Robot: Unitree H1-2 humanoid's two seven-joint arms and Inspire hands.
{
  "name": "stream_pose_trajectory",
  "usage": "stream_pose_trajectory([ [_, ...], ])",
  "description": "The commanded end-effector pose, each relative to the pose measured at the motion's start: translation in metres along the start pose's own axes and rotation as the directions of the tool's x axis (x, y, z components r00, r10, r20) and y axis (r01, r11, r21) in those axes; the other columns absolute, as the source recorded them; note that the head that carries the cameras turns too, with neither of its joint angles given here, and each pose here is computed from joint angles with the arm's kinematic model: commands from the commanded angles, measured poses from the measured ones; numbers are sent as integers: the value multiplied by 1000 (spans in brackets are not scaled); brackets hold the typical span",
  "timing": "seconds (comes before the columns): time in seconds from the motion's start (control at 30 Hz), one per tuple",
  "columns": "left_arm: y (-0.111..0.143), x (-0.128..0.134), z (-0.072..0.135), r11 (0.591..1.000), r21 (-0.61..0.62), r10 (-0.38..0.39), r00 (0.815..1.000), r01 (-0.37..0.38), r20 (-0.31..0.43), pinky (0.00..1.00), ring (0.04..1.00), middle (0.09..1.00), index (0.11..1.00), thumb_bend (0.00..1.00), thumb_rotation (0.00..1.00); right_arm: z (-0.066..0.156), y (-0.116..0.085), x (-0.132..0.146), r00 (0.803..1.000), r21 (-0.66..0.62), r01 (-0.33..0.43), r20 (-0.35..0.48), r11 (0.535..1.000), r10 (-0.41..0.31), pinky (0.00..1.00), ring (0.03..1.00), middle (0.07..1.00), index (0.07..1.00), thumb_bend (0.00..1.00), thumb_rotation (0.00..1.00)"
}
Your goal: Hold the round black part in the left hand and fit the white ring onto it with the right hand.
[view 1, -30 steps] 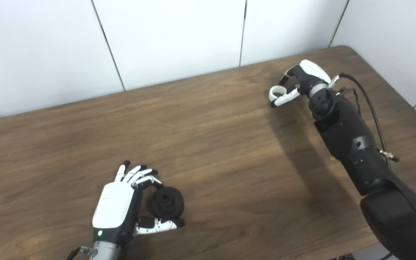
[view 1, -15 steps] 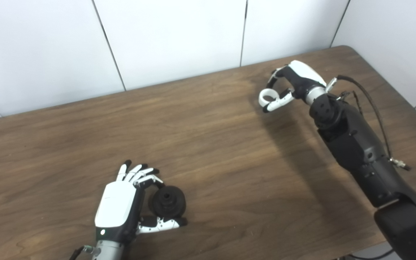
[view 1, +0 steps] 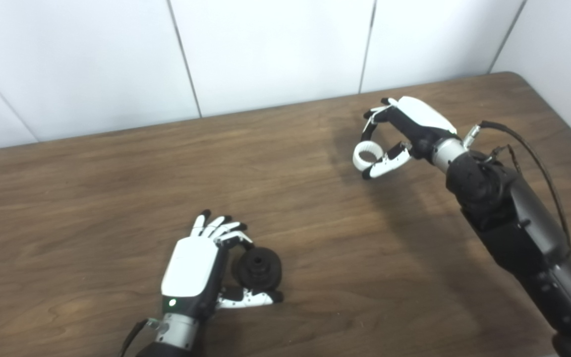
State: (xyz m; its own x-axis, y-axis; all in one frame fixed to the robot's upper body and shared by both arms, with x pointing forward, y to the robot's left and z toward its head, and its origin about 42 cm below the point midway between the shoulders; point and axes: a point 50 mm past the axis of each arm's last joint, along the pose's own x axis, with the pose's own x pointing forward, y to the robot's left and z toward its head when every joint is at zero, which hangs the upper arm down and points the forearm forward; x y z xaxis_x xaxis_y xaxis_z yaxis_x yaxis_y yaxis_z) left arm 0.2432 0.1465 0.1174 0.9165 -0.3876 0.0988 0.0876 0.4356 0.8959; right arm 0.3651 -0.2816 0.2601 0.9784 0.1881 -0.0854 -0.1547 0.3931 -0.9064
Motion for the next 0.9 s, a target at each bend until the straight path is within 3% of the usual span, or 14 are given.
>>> stream_pose_trajectory([
  [0.0,-4,2,3,999,21,-35,999,35,5,1000,886,788,485,524,52,18,-16,-3,997,-20,36,66,999,-34,1000,1000,869,486,522,133],
  [0.4,-9,6,10,999,38,-30,1000,29,10,1000,882,788,485,524,55,73,11,-32,970,26,-66,237,998,58,1000,999,872,484,523,135],
  [0.87,-9,9,14,999,37,-23,1000,23,9,1000,880,784,484,524,55,102,36,-58,932,46,-162,335,986,138,1000,1000,880,484,523,132],
])
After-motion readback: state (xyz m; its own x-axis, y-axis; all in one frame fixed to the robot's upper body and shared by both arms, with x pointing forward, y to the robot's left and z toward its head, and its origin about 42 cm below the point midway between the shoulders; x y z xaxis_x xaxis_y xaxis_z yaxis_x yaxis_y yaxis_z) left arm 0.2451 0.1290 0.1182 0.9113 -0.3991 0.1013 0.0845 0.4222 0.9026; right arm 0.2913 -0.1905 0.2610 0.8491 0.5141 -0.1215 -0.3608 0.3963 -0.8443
